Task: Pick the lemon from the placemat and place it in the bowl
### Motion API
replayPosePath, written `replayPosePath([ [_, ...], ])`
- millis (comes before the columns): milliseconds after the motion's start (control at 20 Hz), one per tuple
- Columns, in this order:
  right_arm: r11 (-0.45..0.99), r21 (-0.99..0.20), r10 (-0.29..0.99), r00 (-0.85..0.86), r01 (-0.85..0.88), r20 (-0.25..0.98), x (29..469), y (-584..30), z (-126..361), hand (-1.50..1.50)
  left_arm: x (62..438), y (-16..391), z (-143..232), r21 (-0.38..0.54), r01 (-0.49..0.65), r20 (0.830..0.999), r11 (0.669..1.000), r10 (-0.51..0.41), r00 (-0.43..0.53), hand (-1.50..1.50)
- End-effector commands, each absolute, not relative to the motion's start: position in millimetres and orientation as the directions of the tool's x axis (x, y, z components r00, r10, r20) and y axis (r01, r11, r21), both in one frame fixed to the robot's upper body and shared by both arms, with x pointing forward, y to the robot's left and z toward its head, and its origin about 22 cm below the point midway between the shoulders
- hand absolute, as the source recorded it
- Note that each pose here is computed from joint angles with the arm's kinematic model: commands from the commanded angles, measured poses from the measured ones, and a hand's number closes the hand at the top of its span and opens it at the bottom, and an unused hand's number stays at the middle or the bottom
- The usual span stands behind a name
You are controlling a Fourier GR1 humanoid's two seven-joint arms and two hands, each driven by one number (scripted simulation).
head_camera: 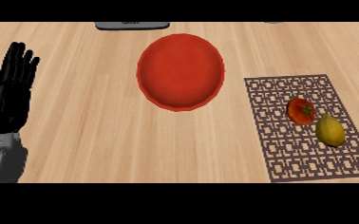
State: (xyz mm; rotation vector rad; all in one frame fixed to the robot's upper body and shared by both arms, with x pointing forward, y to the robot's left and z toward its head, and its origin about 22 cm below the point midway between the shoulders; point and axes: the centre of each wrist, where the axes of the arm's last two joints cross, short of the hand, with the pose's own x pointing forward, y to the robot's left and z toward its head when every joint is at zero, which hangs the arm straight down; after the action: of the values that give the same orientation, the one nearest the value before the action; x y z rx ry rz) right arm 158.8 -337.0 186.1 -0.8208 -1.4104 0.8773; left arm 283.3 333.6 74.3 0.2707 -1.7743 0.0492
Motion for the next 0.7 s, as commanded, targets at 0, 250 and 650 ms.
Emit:
replayPosePath([
  [0,0.354,-0.915,0.935,0.038,-0.191,0.354,157,-336,210,-1.5,293,328,92,0.123,-0.185,0.964,0.975,-0.162,-0.209,0.0],
  [250,0.293,-0.905,0.956,0.072,-0.307,0.285,160,-353,227,-1.5,292,347,83,0.106,-0.207,0.969,0.973,-0.148,-0.199,0.0],
  [650,0.309,-0.885,0.951,0.124,-0.349,0.283,156,-353,196,-1.5,289,338,86,0.103,-0.186,0.97,0.977,-0.14,-0.197,0.0],
])
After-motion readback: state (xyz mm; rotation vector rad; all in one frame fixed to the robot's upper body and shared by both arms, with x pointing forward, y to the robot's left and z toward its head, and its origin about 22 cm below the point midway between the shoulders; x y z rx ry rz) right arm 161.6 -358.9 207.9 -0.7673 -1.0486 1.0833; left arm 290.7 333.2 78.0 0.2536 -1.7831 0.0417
